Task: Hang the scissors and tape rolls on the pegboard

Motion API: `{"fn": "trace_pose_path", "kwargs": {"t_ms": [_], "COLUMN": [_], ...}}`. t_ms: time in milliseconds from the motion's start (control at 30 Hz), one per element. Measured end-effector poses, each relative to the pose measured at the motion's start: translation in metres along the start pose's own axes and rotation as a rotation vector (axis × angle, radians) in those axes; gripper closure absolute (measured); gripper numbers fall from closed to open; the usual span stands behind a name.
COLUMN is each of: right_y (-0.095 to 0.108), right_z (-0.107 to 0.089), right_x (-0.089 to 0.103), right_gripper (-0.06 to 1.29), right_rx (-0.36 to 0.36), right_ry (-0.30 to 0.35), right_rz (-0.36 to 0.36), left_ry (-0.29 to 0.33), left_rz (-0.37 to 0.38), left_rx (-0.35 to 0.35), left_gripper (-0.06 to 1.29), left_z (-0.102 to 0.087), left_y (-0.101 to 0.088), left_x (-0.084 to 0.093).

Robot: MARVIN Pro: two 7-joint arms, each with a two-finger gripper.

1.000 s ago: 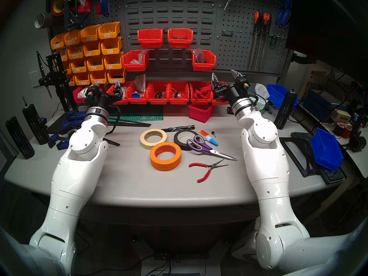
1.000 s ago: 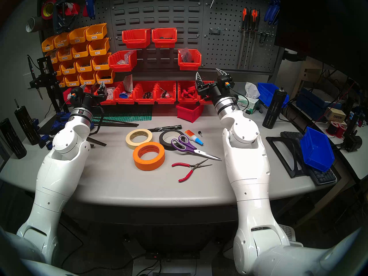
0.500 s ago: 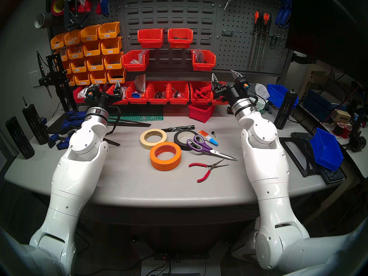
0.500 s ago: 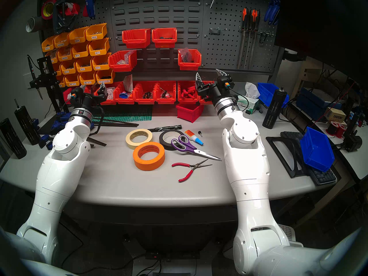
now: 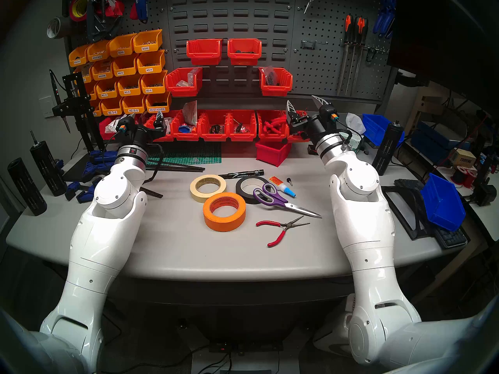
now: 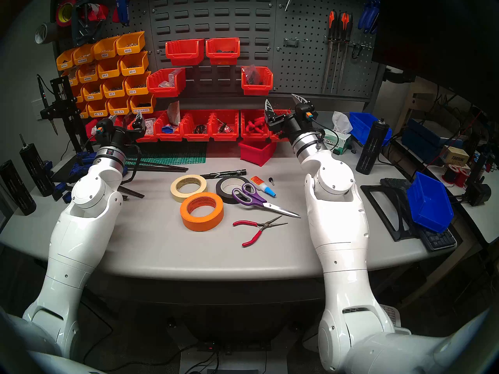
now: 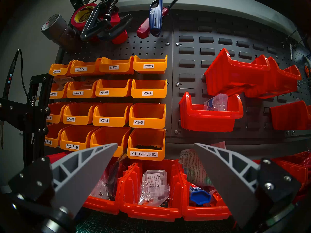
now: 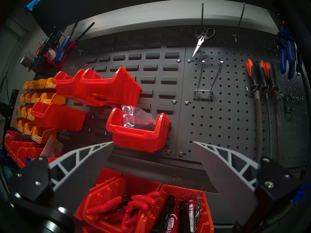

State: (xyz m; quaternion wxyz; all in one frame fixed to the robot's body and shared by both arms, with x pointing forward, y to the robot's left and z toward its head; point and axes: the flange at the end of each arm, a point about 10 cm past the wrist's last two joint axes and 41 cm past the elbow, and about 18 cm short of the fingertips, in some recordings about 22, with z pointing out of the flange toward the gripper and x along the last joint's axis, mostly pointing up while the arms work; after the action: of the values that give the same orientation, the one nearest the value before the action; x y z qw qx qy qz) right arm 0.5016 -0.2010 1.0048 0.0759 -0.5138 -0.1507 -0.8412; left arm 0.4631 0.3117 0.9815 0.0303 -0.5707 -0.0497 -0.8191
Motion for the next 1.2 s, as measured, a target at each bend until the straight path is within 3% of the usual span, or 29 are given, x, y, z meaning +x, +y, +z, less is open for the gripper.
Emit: {"fn": "trace_pose_path", "kwargs": {"t_ms": [533, 1200], "right_y": [0.008, 0.008], "right_z": [-0.007, -0.035], "right_x": [0.013, 0.028], "right_gripper": [-0.01, -0.01], "right_rx": [0.052, 0.120], "right_ry": [-0.026, -0.083], "right_rz": [-0.001, 0.035], "left_ry": [-0.001, -0.001], "left_rz": [0.000, 0.000], "left_rx": [0.000, 0.000], "left_gripper": [0.00, 0.00], "left_z": [0.000, 0.000], "left_y": [0.000, 0.000], "left_x": [0.000, 0.000]}}
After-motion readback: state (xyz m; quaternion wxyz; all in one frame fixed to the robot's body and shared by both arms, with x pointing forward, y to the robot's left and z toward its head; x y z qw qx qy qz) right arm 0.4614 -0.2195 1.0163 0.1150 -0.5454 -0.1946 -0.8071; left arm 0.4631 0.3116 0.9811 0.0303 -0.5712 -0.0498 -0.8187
